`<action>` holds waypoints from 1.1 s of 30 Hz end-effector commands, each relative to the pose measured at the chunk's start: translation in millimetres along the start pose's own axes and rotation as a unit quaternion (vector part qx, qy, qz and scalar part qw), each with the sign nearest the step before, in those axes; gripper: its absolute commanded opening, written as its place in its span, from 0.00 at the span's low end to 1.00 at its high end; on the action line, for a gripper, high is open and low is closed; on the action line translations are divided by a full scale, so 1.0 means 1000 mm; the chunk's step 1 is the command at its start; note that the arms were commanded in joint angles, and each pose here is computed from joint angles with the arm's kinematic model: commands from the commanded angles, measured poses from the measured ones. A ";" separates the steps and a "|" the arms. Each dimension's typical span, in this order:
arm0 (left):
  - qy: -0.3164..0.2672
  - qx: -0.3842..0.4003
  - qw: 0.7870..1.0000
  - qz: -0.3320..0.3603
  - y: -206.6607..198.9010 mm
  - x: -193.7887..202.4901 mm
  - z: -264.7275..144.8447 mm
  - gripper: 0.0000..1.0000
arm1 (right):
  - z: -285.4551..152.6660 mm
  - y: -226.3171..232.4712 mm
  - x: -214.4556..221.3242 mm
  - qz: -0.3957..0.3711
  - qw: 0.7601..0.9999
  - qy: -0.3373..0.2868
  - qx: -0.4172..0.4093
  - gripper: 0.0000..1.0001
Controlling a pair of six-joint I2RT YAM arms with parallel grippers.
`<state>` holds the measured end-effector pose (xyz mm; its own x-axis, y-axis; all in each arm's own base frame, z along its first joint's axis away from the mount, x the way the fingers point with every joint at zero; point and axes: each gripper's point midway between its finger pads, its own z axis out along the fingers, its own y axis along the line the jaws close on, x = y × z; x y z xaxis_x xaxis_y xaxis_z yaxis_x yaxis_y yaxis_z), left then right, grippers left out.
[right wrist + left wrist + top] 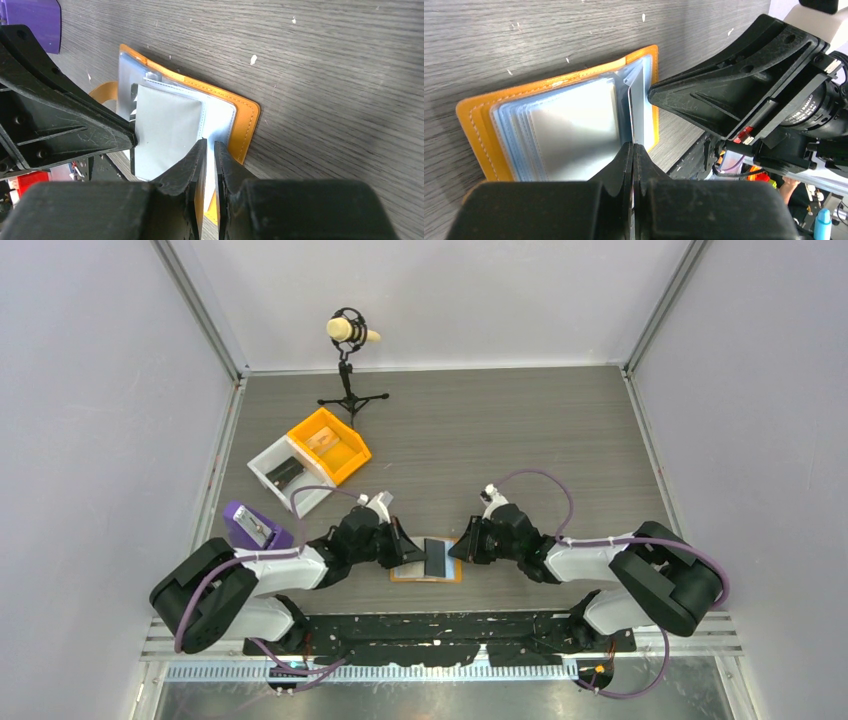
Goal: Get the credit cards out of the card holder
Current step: Remove the credit card from the card holder.
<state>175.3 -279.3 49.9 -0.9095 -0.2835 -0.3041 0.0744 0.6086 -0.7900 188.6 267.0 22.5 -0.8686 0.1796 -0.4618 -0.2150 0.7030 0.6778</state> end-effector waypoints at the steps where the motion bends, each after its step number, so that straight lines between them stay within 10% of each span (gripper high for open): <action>1: 0.011 0.050 0.998 0.029 -0.030 -0.006 -0.004 0.00 | -0.006 -0.033 0.015 -0.017 0.997 0.028 0.067 0.19; 33: 0.066 -0.003 0.997 0.030 -0.032 0.011 -0.003 0.00 | -0.020 0.041 0.004 -0.028 0.999 -0.006 -0.018 0.22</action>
<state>154.0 -285.6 59.0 -0.9573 -0.1344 -0.2558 0.1035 0.6669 -0.7379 164.1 267.1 39.9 -0.8691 0.1155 -0.4809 -0.2633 0.7151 0.6475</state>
